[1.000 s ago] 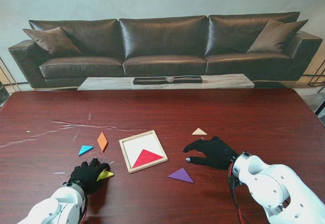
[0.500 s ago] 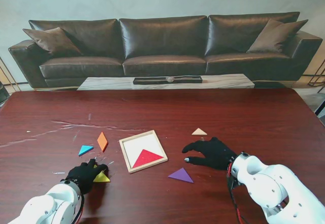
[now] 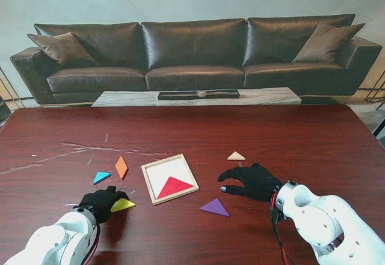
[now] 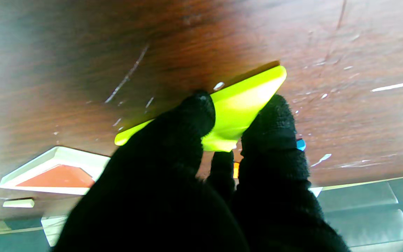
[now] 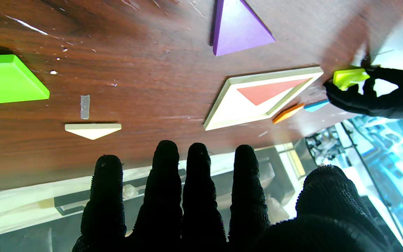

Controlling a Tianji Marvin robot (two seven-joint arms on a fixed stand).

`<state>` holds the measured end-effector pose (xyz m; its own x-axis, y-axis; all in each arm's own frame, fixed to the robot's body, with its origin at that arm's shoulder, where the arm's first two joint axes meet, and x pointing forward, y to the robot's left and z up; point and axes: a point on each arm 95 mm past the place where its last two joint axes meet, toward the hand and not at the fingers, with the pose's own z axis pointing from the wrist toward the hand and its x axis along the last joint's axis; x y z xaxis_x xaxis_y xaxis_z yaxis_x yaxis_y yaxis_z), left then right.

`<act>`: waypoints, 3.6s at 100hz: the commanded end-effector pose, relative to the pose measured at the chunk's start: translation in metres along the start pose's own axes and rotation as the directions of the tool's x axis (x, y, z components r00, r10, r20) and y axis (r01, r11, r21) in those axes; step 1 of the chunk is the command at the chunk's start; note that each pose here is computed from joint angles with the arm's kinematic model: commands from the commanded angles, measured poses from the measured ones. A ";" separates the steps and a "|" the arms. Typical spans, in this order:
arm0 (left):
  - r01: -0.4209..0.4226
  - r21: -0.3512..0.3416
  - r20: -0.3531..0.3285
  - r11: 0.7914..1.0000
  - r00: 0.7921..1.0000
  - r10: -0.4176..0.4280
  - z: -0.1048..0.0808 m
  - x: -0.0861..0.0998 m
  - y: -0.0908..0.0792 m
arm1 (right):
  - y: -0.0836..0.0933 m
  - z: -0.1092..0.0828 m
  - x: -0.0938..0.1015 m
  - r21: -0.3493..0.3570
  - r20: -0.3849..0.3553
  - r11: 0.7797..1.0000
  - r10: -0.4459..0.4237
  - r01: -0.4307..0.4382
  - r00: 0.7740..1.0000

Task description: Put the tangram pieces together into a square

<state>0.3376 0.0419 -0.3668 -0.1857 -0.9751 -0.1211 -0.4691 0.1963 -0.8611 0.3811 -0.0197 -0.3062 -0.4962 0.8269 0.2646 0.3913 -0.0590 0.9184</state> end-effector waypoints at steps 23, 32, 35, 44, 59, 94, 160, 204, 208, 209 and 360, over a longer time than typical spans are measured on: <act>-0.002 -0.199 0.001 0.980 1.000 0.002 0.000 0.000 0.063 | -0.004 -0.002 0.000 0.012 0.004 1.000 0.004 -0.004 1.000; -0.008 -0.200 0.003 0.980 1.000 0.009 0.000 0.001 0.063 | -0.004 -0.002 0.000 0.012 0.005 1.000 0.004 -0.004 1.000; -0.010 -0.201 0.005 0.980 1.000 0.011 0.000 0.001 0.063 | -0.004 -0.002 -0.001 0.011 0.005 1.000 0.004 -0.004 1.000; -0.015 -0.203 0.011 0.979 1.000 0.018 0.001 0.000 0.063 | -0.004 -0.002 0.000 0.010 0.003 1.000 0.005 -0.005 1.000; -0.030 -0.188 0.016 0.982 0.999 0.033 0.002 0.000 0.064 | -0.004 -0.002 0.000 0.009 0.004 1.000 0.003 -0.003 1.000; -0.041 -0.139 0.011 0.989 0.999 0.043 0.008 0.003 0.068 | -0.005 -0.003 -0.002 0.008 0.011 1.000 -0.002 0.002 1.000; -0.017 -0.152 0.022 0.988 1.000 0.021 0.012 0.003 0.076 | -0.006 -0.004 -0.006 0.013 0.021 1.000 0.007 -0.007 1.000; -0.005 -0.129 0.027 0.992 1.000 0.008 0.012 0.003 0.077 | -0.007 -0.004 -0.007 0.018 0.023 1.000 0.009 -0.009 1.000; -0.010 -0.125 0.028 0.992 1.000 0.013 0.012 0.002 0.076 | -0.007 -0.004 -0.006 0.019 0.022 1.000 0.009 -0.009 1.000; -0.011 -0.124 0.028 0.992 0.999 0.015 0.012 0.002 0.076 | -0.007 -0.004 -0.006 0.019 0.022 1.000 0.009 -0.009 1.000; -0.115 -0.044 -0.048 0.992 0.992 0.113 0.014 0.004 0.068 | -0.009 -0.003 -0.007 0.029 0.016 0.999 0.017 -0.018 1.000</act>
<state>0.3458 0.0281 -0.3827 -0.2808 -0.9421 -0.1834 -0.3325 0.2748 -0.9022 0.3813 -0.0286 -0.3128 -0.4723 0.8378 0.2740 0.4153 -0.0626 0.9075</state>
